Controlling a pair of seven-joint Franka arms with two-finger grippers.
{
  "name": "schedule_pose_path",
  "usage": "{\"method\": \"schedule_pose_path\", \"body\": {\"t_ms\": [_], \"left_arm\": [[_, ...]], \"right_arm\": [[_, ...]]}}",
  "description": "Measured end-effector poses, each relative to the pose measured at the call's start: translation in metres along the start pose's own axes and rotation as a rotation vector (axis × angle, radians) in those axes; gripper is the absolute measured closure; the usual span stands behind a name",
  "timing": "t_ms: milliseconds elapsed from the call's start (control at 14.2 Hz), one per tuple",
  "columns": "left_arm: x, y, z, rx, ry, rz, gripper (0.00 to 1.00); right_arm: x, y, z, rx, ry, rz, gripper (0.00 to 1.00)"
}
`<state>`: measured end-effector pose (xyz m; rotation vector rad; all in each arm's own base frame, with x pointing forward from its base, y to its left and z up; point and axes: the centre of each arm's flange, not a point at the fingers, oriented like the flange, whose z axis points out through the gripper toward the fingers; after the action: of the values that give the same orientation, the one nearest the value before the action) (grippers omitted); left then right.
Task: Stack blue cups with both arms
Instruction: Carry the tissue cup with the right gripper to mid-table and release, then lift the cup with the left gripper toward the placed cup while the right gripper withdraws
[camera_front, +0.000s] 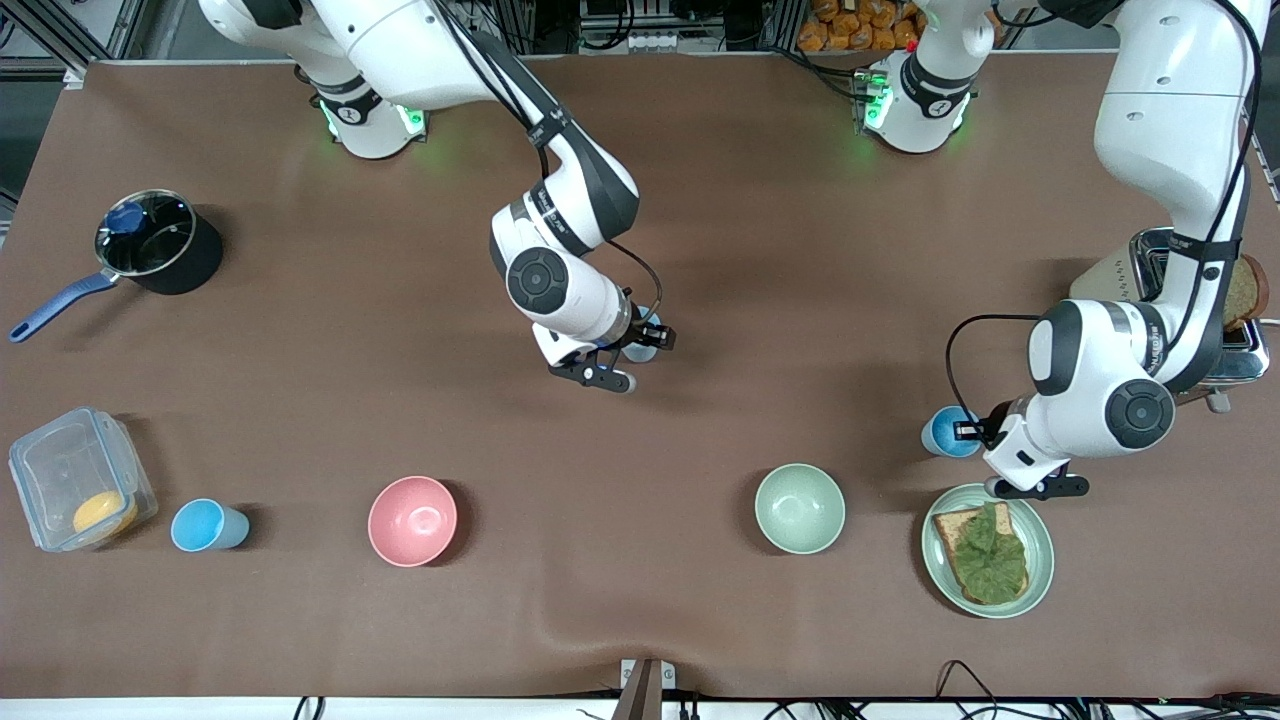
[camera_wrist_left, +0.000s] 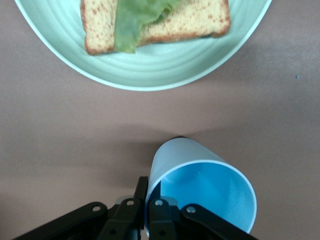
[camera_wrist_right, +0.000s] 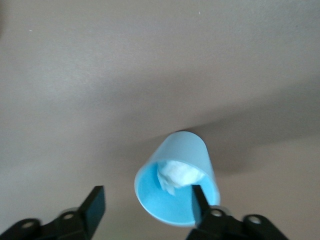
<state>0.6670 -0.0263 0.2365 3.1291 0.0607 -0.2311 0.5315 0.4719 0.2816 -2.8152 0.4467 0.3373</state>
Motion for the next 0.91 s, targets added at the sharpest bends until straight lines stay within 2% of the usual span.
{"method": "schedule_pose_path", "body": {"t_ms": [141, 351, 492, 562, 703, 914], "left_arm": [[0.003, 0.001, -0.019, -0.028, 0.03, -0.019, 0.96], [-0.001, 0.012, -0.066, -0.083, 0.078, -0.083, 0.96], [-0.011, 0.046, -0.088, -0.113, 0.078, -0.128, 0.96], [-0.017, 0.071, -0.094, -0.13, 0.075, -0.153, 0.96], [-0.033, 0.13, -0.106, -0.169, 0.063, -0.199, 0.96], [-0.069, 0.216, -0.123, -0.212, 0.028, -0.229, 0.96]], "right_arm": [[0.009, 0.002, -0.037, -0.044, -0.001, -0.013, 0.0], [0.02, 0.018, -0.11, -0.177, 0.07, -0.057, 0.0], [0.024, 0.036, -0.155, -0.262, 0.124, -0.083, 0.0], [0.028, 0.048, -0.176, -0.289, 0.134, -0.103, 0.0], [0.045, 0.083, -0.223, -0.312, 0.12, -0.148, 0.0], [0.077, 0.161, -0.298, -0.304, 0.064, -0.222, 0.0]]}}
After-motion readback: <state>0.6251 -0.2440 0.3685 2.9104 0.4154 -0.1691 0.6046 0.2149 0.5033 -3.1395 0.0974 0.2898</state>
